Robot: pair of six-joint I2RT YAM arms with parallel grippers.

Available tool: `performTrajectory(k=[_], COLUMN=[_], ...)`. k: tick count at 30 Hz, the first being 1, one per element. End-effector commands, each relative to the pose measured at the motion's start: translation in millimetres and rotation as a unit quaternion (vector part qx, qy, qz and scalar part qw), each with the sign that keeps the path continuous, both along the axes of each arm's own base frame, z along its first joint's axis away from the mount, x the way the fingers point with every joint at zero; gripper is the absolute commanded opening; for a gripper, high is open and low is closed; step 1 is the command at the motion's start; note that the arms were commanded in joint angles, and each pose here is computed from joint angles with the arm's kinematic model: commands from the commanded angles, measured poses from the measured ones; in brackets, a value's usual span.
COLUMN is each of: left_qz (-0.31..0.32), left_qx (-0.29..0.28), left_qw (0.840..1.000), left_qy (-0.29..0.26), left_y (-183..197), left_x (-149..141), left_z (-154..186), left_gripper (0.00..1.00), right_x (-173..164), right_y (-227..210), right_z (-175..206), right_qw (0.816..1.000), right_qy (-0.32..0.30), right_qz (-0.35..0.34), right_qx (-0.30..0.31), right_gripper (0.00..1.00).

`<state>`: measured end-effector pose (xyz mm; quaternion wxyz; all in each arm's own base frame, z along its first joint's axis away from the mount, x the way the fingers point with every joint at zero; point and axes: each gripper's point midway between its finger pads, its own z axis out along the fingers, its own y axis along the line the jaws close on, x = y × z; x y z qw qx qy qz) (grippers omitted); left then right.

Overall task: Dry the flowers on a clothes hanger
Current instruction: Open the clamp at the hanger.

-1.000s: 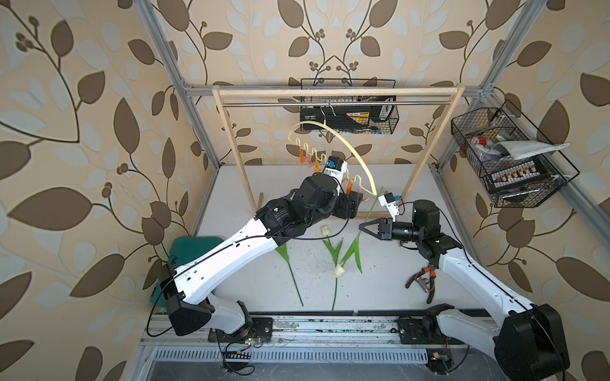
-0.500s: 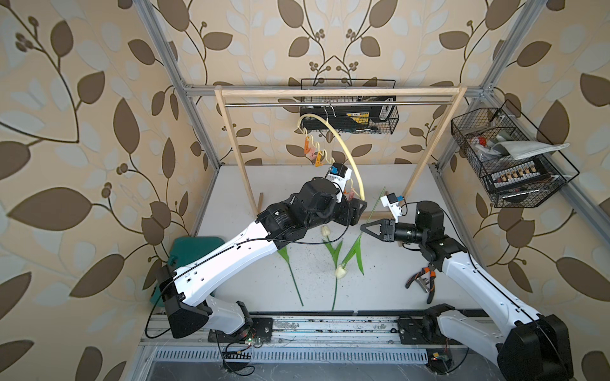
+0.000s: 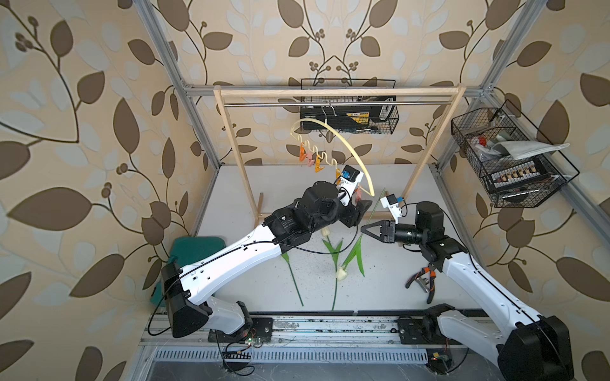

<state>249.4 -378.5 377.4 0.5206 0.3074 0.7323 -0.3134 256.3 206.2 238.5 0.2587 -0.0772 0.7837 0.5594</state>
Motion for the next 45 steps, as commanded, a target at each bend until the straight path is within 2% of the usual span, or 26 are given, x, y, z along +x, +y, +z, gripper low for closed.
performTrajectory(k=[1,9,16,17,24,34,45], left_qz=[0.0,0.004,0.027,0.026,0.04,0.04,0.065], left_qx=[-0.009,0.007,0.005,0.018,0.027,0.016,0.026], left_qw=[0.999,0.999,0.997,0.997,0.996,0.995,0.991], left_qy=[-0.047,-0.052,-0.071,-0.066,-0.077,-0.092,-0.11], left_y=[-6.6,-12.9,-9.0,-16.0,-23.1,-32.7,-33.4], left_x=[3.4,7.5,15.2,19.6,26.9,21.4,32.1], left_z=[14.3,4.5,12.5,0.2,-1.9,4.0,10.3], left_gripper=[0.66,0.65,0.65,0.65,0.67,0.69,0.69], right_x=[-1.7,-3.1,-5.3,-4.9,-6.2,-7.3,-9.2], right_y=[1.4,1.4,1.3,1.0,0.9,1.2,0.9], right_z=[3.2,5.3,8.9,8.8,8.7,7.1,10.2], right_qw=[1.0,1.0,1.0,1.0,1.0,1.0,1.0], right_qy=[-0.01,-0.013,-0.017,-0.017,-0.017,-0.017,-0.02], right_qz=[0.013,0.016,0.017,0.016,0.017,0.02,0.021], right_qx=[0.002,0.004,0.005,0.005,0.005,0.005,0.006], right_gripper=[0.01,0.01,0.01,0.01,0.01,0.01,0.01])
